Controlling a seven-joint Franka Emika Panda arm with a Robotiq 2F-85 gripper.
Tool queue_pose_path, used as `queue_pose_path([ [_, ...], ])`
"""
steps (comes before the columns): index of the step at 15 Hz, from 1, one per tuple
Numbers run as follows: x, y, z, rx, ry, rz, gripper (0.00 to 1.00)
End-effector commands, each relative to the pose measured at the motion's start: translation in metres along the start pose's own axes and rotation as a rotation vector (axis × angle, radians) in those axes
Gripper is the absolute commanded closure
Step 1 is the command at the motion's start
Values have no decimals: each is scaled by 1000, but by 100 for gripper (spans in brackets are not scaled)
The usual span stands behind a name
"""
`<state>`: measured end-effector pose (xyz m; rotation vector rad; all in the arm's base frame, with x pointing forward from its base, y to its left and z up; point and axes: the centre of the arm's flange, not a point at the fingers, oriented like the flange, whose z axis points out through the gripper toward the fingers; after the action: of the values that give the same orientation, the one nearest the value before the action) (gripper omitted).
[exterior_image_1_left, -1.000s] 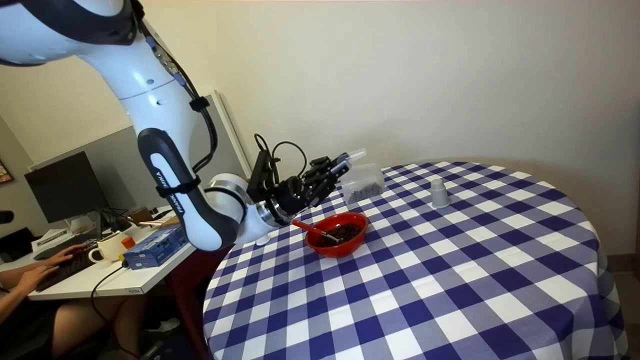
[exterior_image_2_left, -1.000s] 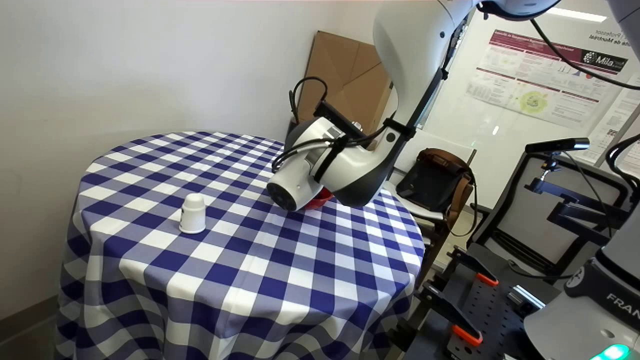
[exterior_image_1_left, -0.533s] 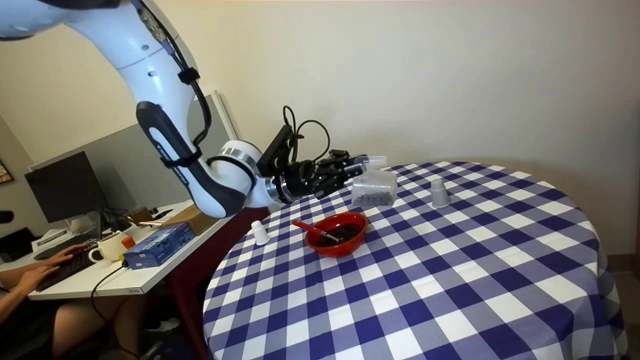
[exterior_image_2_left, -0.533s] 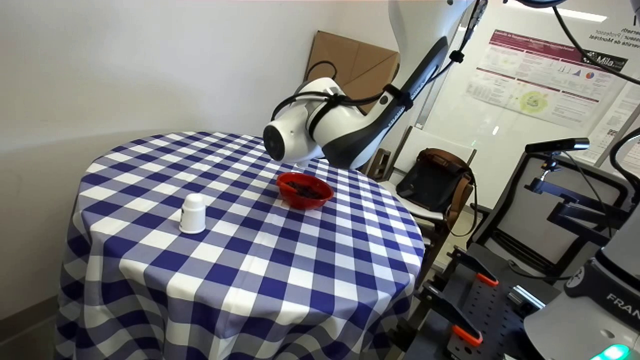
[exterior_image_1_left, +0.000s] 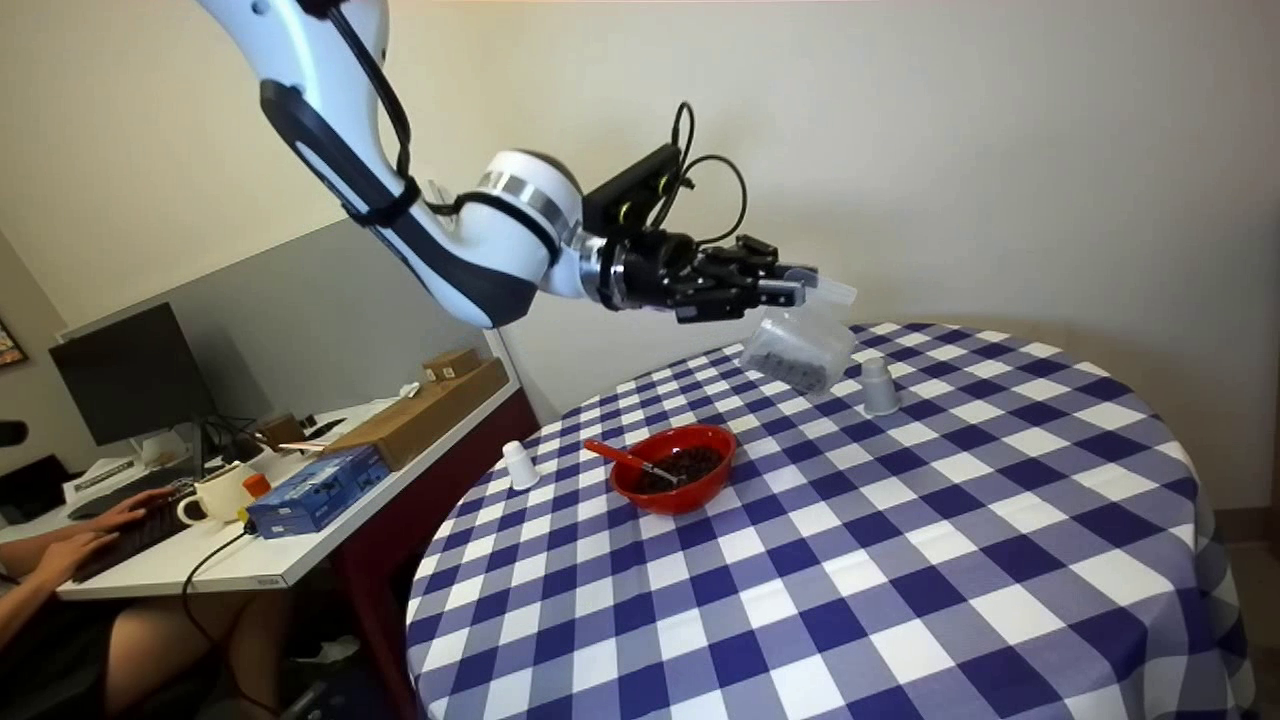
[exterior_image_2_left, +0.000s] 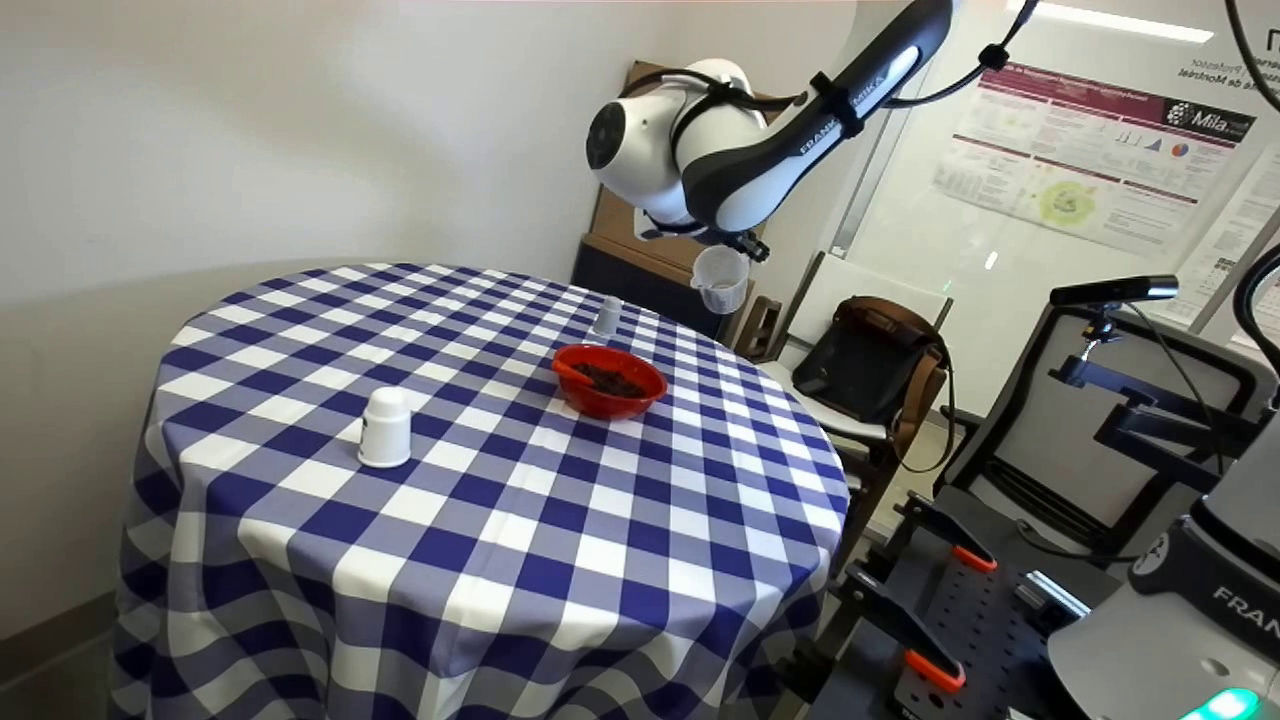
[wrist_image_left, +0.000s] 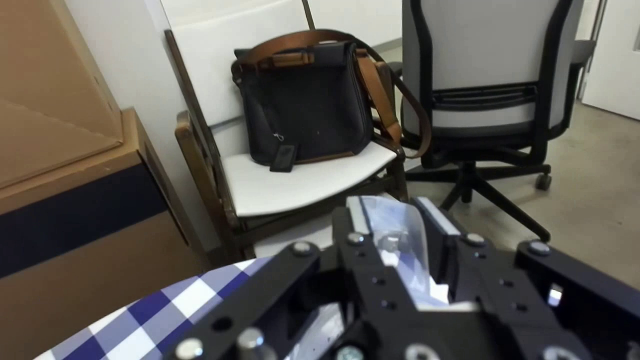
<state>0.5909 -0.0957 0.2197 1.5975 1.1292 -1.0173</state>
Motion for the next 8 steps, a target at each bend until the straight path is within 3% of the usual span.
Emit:
queue_pose_path([
  [1, -34, 28, 25, 85, 158, -85, 88],
  [8, -22, 40, 55, 203, 469, -264, 88],
])
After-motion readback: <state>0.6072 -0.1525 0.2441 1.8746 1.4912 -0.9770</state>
